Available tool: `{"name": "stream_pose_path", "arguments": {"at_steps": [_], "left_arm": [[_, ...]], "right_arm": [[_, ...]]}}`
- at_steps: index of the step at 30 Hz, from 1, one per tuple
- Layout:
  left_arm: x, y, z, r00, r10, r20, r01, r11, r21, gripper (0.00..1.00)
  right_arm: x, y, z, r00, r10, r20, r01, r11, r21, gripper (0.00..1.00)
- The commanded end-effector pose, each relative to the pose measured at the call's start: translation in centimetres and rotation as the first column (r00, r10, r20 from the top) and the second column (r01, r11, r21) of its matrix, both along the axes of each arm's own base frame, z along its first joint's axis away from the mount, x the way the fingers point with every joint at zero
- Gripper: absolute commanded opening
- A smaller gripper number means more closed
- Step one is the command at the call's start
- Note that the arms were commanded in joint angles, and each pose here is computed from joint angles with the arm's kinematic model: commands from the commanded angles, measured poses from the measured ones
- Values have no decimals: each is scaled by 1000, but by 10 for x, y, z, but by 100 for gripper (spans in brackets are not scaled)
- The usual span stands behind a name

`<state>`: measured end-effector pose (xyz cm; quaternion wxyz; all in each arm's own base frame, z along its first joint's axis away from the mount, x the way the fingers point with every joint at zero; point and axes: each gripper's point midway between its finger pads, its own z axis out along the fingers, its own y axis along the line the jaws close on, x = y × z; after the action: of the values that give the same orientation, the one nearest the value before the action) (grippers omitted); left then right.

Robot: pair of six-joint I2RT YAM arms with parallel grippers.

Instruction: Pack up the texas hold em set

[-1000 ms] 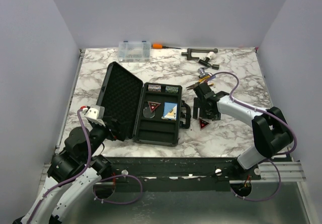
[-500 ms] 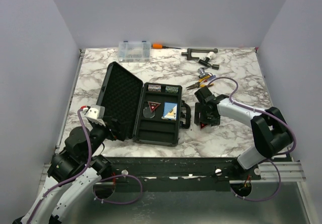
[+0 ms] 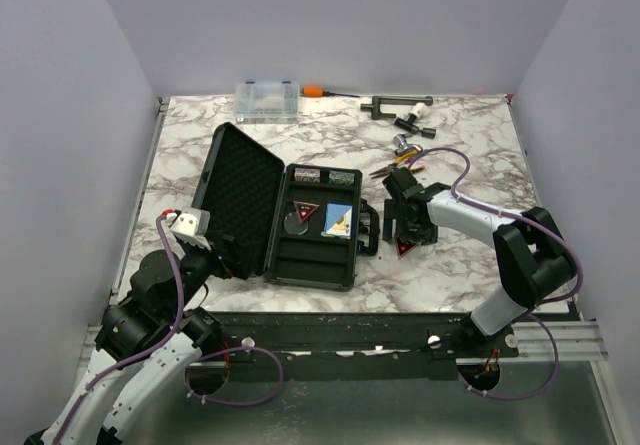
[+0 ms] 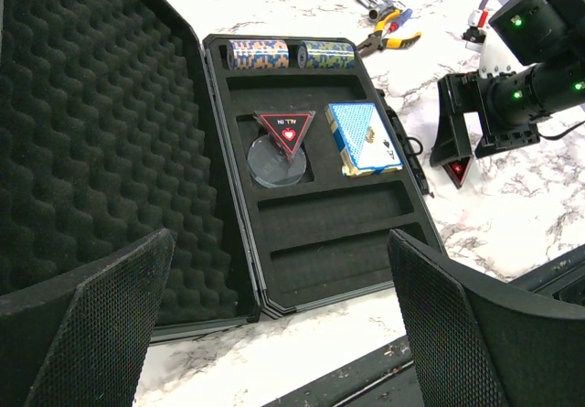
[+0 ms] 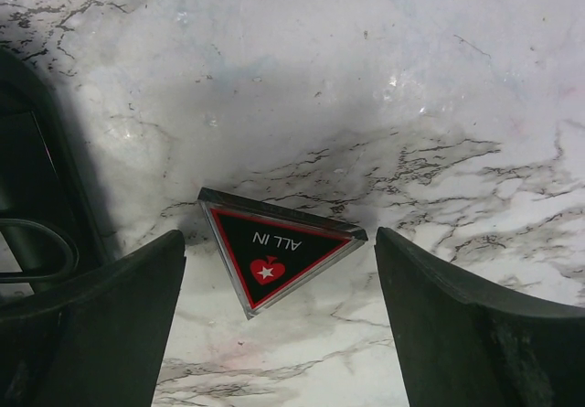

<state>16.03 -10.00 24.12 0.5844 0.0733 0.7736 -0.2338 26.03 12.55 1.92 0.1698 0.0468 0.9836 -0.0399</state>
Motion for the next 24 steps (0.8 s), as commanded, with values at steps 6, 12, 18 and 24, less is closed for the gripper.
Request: {"name": "stream_pose_path", "arguments": {"at_steps": [6,12,18,24], "left_arm": [[3,1,-4,1000,9,-2,-9,1000,18,99],[3,1,-4,1000,12,-1,-12,1000,18,98],[4,1,-4,1000,11,-5,-11,1000,19,98],[3,1,-4,1000,10,-4,-10,1000,18,98]], "right_arm": [[-4,-5,-4,999,28,-18,-28,999,-21,76],[-12,-7,-5,999,21,-43,-21,1000,-14,70],[-27,-3,-2,996,-55,-66,58,997,42,63],[-36,-1,4,971,-236,-26,238,963,127,63]]}}
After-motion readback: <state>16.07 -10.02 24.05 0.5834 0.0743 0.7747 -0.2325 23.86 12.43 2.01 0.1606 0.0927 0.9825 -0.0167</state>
